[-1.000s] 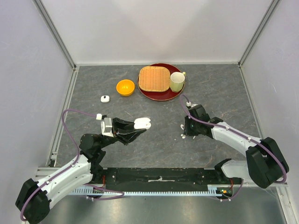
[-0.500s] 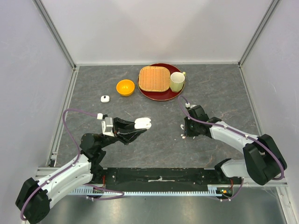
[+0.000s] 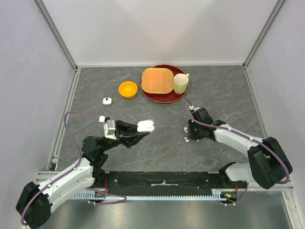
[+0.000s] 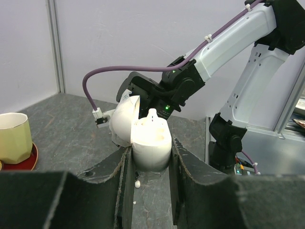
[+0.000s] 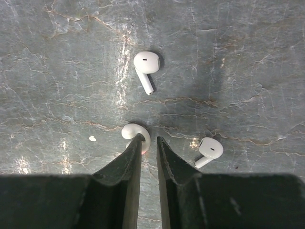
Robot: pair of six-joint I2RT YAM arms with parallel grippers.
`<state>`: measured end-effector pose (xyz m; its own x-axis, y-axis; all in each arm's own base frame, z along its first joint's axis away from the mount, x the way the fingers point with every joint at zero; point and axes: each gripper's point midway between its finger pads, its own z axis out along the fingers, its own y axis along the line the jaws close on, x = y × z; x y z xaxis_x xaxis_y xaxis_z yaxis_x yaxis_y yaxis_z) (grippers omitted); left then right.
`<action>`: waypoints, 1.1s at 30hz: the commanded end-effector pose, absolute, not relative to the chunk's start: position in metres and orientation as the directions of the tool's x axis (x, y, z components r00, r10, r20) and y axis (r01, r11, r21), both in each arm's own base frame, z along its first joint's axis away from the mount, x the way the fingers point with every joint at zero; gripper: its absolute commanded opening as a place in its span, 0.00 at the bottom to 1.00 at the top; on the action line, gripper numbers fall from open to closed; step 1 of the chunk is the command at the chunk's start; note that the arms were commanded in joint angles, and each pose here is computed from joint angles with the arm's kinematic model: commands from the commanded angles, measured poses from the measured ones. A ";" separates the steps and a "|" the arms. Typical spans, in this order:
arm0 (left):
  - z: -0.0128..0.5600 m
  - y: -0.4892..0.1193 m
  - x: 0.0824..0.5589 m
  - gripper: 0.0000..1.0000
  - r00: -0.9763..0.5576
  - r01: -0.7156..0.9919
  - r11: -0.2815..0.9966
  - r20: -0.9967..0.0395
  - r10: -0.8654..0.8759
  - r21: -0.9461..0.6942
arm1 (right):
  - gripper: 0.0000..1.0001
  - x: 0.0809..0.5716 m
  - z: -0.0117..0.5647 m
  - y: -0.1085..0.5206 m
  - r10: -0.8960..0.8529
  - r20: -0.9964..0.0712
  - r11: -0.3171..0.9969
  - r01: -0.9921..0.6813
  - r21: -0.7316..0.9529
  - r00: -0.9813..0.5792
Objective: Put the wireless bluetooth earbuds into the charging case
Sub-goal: Pick up the earbud from the center of the board.
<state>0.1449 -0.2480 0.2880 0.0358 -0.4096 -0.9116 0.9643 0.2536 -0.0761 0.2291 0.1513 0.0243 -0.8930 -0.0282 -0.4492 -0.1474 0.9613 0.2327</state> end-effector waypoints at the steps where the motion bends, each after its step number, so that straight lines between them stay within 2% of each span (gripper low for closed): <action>1: 0.295 -0.245 0.143 0.02 0.071 0.964 0.262 -0.897 -0.436 -0.051 | 0.25 0.229 0.022 0.154 -0.035 -0.450 0.954 -0.164 0.251 -0.892; 26: 0.291 -0.246 0.145 0.02 0.058 0.962 0.266 -0.902 -0.428 -0.064 | 0.25 0.227 0.018 0.166 -0.057 -0.433 0.932 -0.203 0.300 -0.900; 33: 0.290 -0.247 0.146 0.02 0.054 0.962 0.264 -0.903 -0.426 -0.067 | 0.22 0.224 0.019 0.171 -0.062 -0.425 0.920 -0.217 0.326 -0.903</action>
<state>0.1463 -0.2489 0.2809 0.0220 -0.3989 -0.9167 0.9628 0.2556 -0.0881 0.2270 0.1669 0.0225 -0.9004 -0.0485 -0.4323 -0.1969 0.9315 0.3057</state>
